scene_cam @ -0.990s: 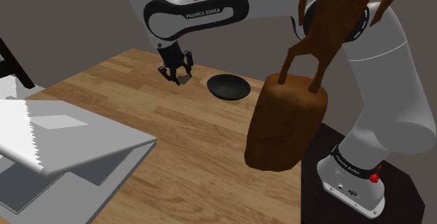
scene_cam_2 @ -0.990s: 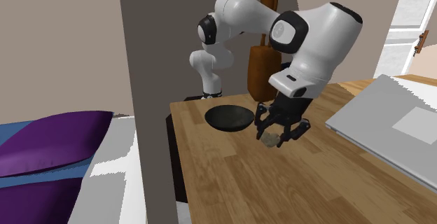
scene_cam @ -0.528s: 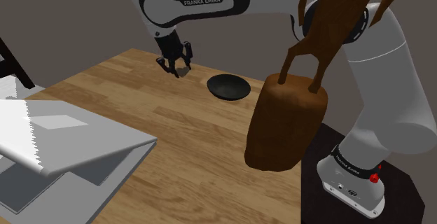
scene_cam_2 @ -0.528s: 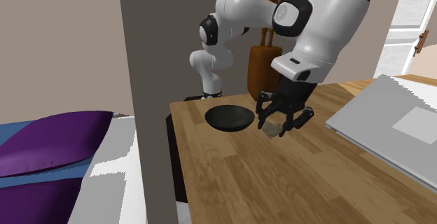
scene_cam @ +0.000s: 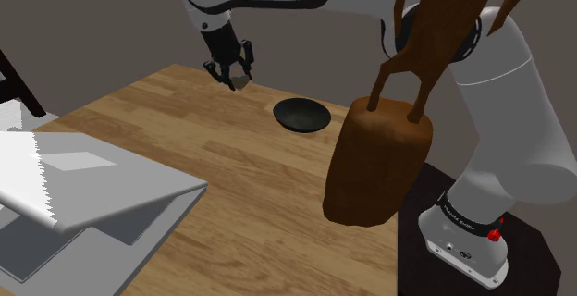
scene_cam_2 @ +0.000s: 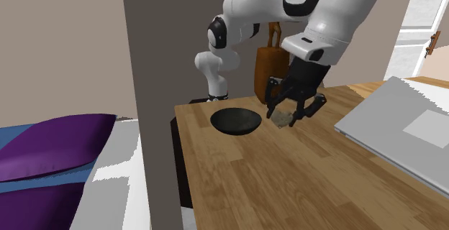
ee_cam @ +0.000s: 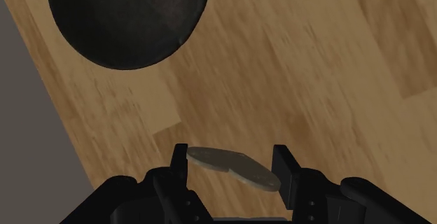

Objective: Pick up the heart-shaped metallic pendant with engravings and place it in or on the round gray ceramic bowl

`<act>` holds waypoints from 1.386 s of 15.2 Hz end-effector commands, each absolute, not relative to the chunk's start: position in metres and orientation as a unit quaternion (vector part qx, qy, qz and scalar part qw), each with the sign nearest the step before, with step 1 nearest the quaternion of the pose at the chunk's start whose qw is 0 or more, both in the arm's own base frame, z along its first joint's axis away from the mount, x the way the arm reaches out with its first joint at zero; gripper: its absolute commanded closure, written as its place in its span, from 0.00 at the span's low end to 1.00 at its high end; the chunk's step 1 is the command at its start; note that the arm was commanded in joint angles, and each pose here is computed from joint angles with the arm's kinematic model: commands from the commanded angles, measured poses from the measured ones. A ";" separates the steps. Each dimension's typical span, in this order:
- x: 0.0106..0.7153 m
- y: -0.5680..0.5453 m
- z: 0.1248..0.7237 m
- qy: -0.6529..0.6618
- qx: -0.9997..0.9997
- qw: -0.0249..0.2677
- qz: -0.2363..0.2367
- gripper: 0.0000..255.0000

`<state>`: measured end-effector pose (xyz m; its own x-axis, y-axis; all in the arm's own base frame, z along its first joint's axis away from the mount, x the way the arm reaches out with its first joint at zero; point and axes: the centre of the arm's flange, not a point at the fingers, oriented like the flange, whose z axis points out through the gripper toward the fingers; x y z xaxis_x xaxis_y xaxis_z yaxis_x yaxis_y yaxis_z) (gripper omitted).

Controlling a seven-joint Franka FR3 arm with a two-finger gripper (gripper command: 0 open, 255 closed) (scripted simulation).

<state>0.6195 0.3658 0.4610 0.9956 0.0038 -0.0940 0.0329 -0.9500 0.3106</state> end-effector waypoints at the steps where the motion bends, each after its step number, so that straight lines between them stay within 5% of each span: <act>1: 0.619 0.365 0.472 0.009 0.986 0.158 -0.046 1.00; 21: 0.487 0.230 0.473 0.009 0.986 0.158 -0.046 1.00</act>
<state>0.4881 0.2300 0.4781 0.9955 0.0036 -0.0945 0.0329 -0.9498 0.3110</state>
